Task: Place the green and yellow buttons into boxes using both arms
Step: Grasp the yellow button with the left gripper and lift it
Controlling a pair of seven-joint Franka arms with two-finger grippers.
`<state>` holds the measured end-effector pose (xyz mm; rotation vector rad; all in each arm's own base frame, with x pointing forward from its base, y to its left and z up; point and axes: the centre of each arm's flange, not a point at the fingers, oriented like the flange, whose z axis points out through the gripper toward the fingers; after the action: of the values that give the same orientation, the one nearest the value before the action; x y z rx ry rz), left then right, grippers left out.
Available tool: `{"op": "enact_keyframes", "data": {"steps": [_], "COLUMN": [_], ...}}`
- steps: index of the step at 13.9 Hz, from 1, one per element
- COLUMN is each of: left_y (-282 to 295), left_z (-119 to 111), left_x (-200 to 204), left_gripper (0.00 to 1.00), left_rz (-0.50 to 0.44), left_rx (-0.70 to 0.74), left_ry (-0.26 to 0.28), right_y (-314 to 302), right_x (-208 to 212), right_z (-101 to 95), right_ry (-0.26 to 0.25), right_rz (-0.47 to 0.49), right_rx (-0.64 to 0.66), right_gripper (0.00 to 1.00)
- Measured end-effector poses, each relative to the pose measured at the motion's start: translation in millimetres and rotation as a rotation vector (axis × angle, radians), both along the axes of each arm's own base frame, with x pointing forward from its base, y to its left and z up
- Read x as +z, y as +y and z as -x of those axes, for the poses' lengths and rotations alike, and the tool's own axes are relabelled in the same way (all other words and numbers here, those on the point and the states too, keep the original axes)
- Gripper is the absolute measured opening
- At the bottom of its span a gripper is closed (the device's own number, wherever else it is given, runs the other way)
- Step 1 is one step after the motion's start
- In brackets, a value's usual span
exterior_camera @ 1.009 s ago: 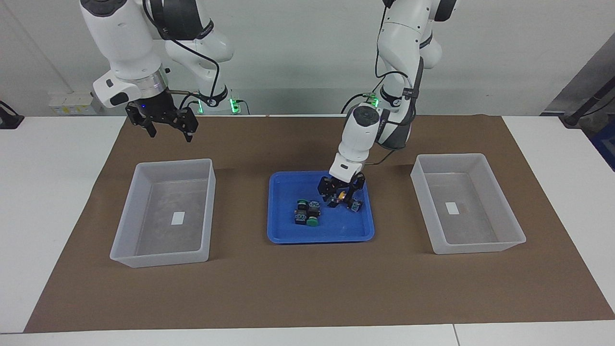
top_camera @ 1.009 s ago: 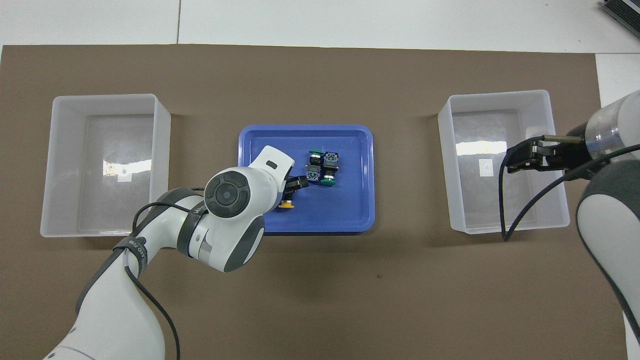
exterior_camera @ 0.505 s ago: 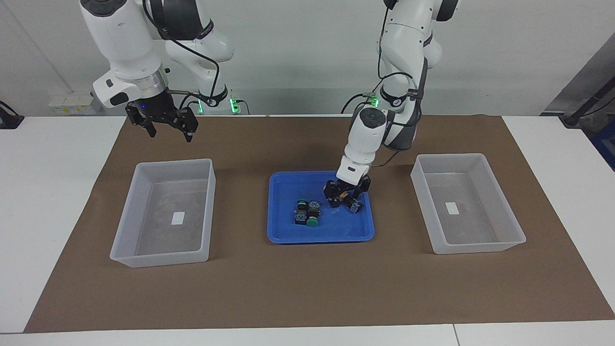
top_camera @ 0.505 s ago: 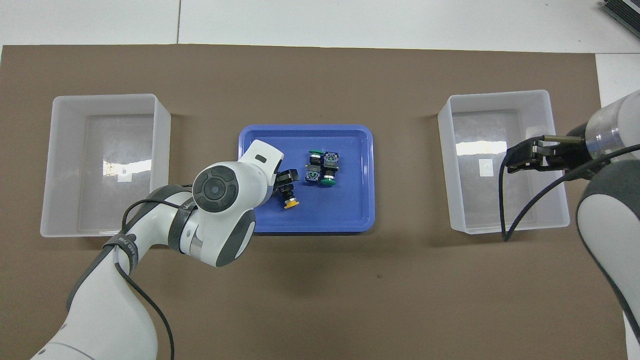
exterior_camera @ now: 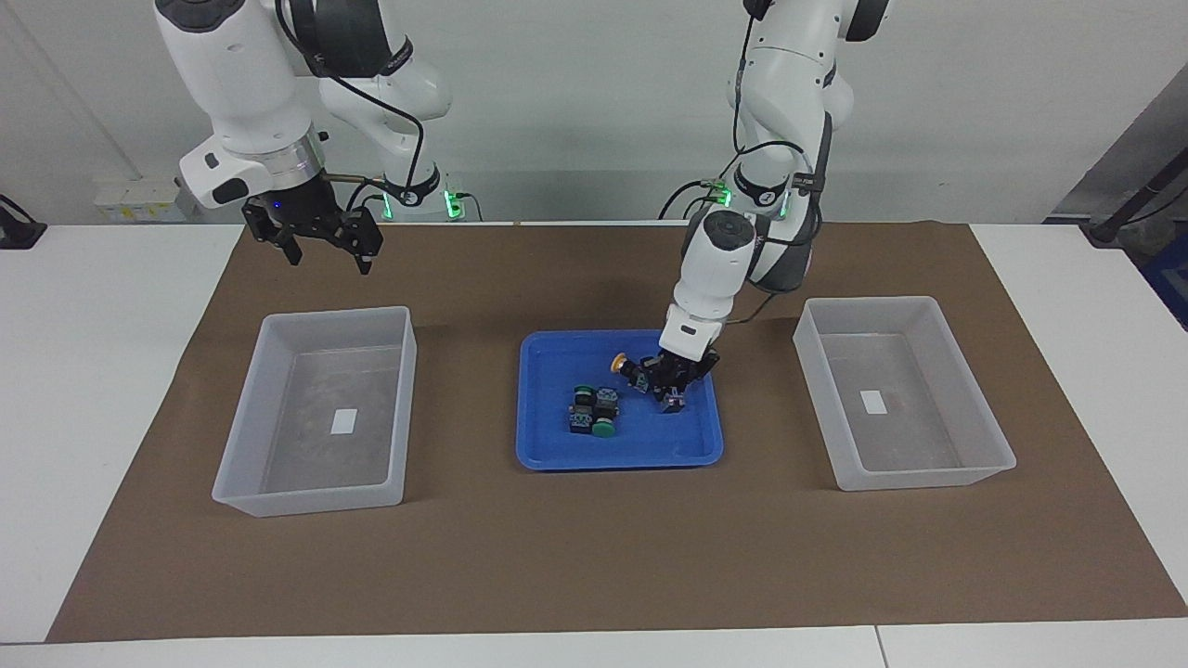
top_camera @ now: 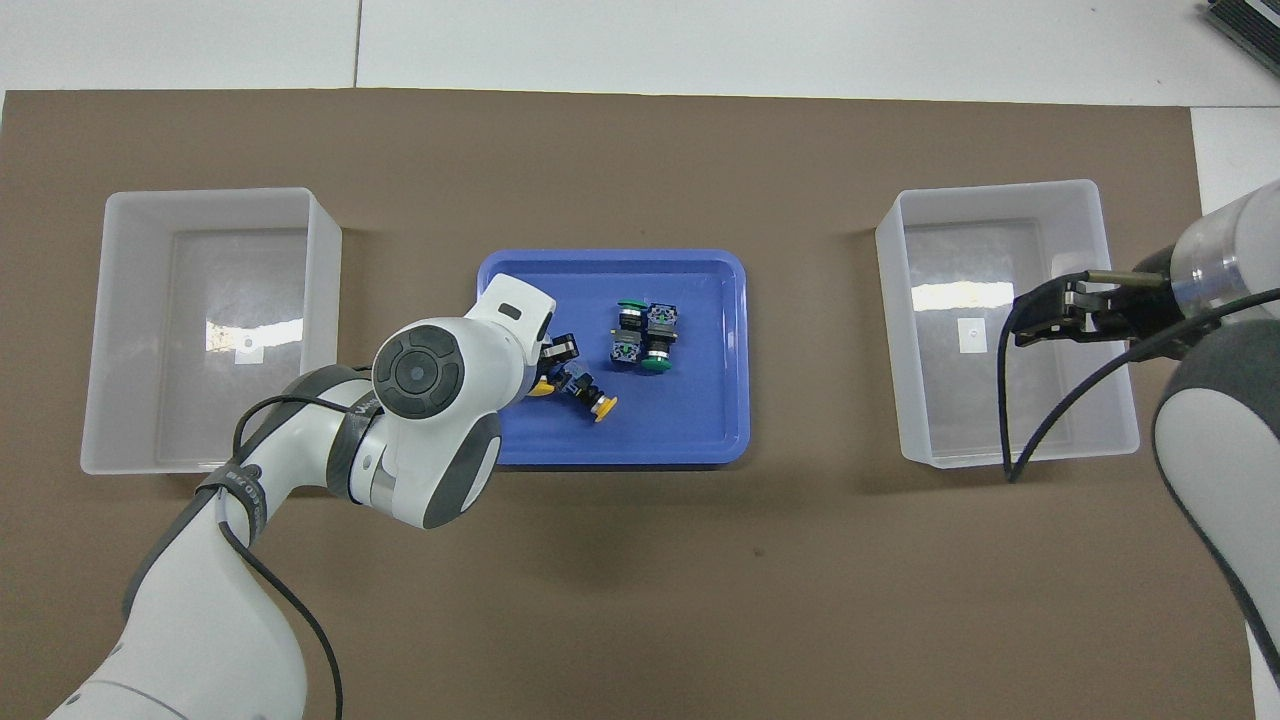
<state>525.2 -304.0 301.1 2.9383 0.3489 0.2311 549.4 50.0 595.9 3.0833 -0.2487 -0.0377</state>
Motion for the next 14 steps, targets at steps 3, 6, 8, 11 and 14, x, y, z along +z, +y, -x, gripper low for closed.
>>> {"op": "enact_keyframes", "data": {"steps": [3, 6, 8, 11, 14], "left_y": [0.0, -0.1, -0.3, -2.9, -4.5], "left_z": [0.0, -0.1, -0.8, -6.8, -13.3], "left_x": [0.0, 0.1, 1.4, 15.7, 37.4], "left_gripper": [0.33, 0.33, 0.33, 0.33, 0.33], "left_rz": [0.000, 0.001, 0.002, -0.011, -0.012], "left_rx": [0.002, 0.006, 0.007, 0.005, 0.006], "left_ry": [0.000, 0.001, 0.000, 0.029, 0.035], "right_y": [0.0, 0.0, 0.0, 0.0, 0.0], "right_x": [0.0, 0.0, 0.0, 0.0, 0.0], "right_z": [0.0, 0.0, 0.0, 0.0, 0.0], "right_ry": [0.000, 0.000, 0.000, 0.000, 0.000], "right_rz": [0.000, 0.000, 0.000, 0.000, 0.000], "right_rx": [0.000, 0.000, 0.000, 0.000, 0.000], "right_gripper": [1.00, 1.00, 1.00, 1.00, 1.00]}}
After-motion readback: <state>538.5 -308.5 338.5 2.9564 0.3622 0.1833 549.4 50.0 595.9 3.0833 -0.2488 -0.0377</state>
